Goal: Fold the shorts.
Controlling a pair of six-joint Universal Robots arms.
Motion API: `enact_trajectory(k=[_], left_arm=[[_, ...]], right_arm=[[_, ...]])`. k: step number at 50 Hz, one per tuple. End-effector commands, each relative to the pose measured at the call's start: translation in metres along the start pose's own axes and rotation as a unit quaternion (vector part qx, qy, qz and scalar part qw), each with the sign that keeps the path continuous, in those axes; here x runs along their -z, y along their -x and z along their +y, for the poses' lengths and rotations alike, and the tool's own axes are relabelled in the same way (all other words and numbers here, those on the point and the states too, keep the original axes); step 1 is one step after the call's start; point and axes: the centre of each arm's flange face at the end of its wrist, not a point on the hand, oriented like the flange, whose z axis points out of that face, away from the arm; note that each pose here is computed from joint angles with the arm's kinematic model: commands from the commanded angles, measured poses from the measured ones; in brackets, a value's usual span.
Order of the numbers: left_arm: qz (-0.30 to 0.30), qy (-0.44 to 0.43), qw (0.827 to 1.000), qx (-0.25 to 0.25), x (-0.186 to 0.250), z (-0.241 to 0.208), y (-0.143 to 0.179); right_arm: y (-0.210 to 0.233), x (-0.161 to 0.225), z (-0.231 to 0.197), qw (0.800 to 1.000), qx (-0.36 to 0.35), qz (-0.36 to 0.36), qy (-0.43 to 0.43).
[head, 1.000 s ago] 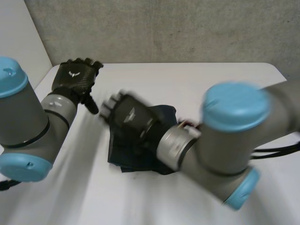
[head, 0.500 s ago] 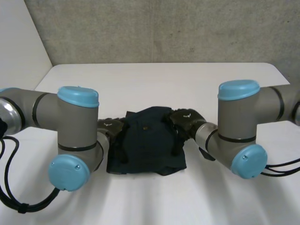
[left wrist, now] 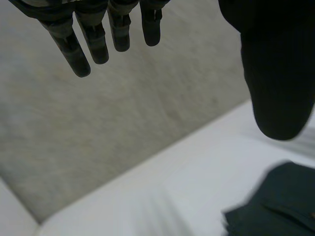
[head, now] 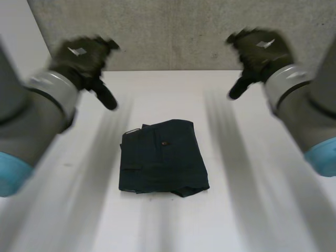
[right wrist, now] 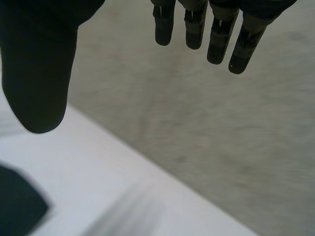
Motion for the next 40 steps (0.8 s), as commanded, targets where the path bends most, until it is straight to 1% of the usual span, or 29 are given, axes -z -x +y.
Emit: enact_trajectory(k=[1,5,11,33,40], left_arm=[[-0.032,0.021,0.999,0.033,0.024,-0.020,0.039],[-0.022,0.017,0.999,0.046,0.026,-0.025,0.040],[-0.018,0.012,0.999,0.049,0.026,-0.027,0.039],[-0.020,0.014,0.998,0.050,0.025,-0.023,0.039],[-0.016,0.008,0.999,0.050,0.025,-0.022,0.036]], right_arm=[[-0.041,0.024,-0.020,0.997,-0.002,0.082,-0.002],[-0.044,0.026,-0.020,0.997,-0.003,0.072,0.004],[-0.045,0.026,-0.020,0.998,-0.005,0.065,0.006],[-0.039,0.030,-0.005,0.998,-0.003,0.055,0.027],[-0.039,0.027,-0.002,0.998,-0.005,0.058,0.018]])
